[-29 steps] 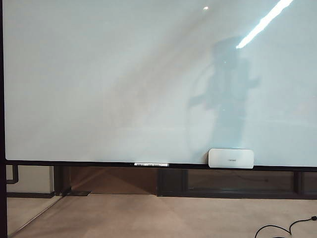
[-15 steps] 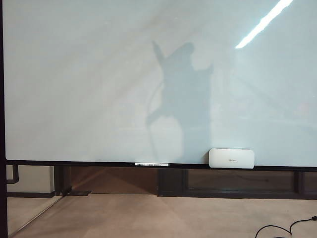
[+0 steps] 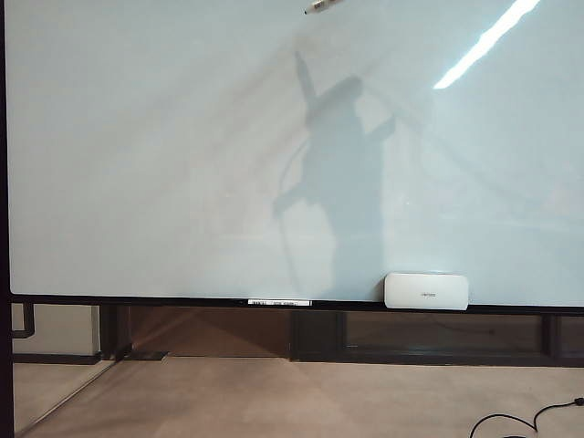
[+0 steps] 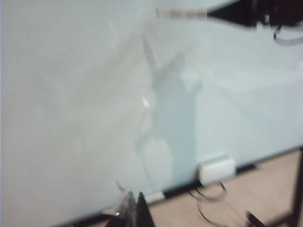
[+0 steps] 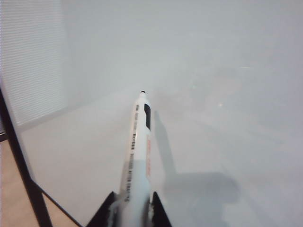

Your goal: Reach to the right to find the marker pen, pick it up, and write the number 16 on the whiteboard.

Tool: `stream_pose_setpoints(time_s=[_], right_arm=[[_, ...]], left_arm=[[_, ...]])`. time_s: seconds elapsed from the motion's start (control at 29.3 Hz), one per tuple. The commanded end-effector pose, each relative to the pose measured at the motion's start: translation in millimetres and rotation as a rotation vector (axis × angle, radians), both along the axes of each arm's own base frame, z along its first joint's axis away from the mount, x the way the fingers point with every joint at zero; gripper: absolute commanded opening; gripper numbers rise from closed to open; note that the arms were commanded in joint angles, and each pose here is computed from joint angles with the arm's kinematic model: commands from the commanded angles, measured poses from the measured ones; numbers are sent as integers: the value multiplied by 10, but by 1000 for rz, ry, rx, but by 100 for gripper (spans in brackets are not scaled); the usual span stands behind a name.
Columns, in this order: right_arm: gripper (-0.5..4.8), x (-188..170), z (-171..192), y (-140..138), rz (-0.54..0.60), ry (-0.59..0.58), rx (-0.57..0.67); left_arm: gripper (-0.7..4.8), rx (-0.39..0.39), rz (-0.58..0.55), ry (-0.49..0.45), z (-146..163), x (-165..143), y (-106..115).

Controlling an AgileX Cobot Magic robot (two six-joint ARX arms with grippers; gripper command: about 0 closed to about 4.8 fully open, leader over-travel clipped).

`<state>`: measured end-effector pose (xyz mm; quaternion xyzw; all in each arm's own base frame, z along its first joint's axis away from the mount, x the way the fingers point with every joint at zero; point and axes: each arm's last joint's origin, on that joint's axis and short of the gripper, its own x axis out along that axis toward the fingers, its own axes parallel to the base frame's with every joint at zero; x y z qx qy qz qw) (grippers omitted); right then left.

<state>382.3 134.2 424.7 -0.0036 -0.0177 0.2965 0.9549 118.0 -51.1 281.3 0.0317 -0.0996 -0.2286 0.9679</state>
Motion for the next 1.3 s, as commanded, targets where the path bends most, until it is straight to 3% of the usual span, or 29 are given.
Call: stream_pose_setpoints(time_s=[0.03, 0.2, 0.51, 0.65, 0.85, 1.3], right_arm=[[-5, -42, 85, 55, -42, -57, 29], [-5, -106, 142, 204, -56, -111, 57], [-5, -254, 236, 532, -106, -257, 120], [-5, -209, 163, 556, -103, -212, 122], [-5, -178, 21, 567, -108, -111, 6], [-5, -175, 76, 541, -199, -176, 0]], left_arm=[[-6, -4, 74, -116, 176, -31, 31], [-6, 46, 106, -170, 418, -85, 58], [-6, 37, 92, -151, 611, -151, 82], [-6, 19, 48, -139, 606, -153, 72], [-6, 14, -18, -134, 603, -161, 55], [-6, 19, -111, -76, 554, -143, 21]])
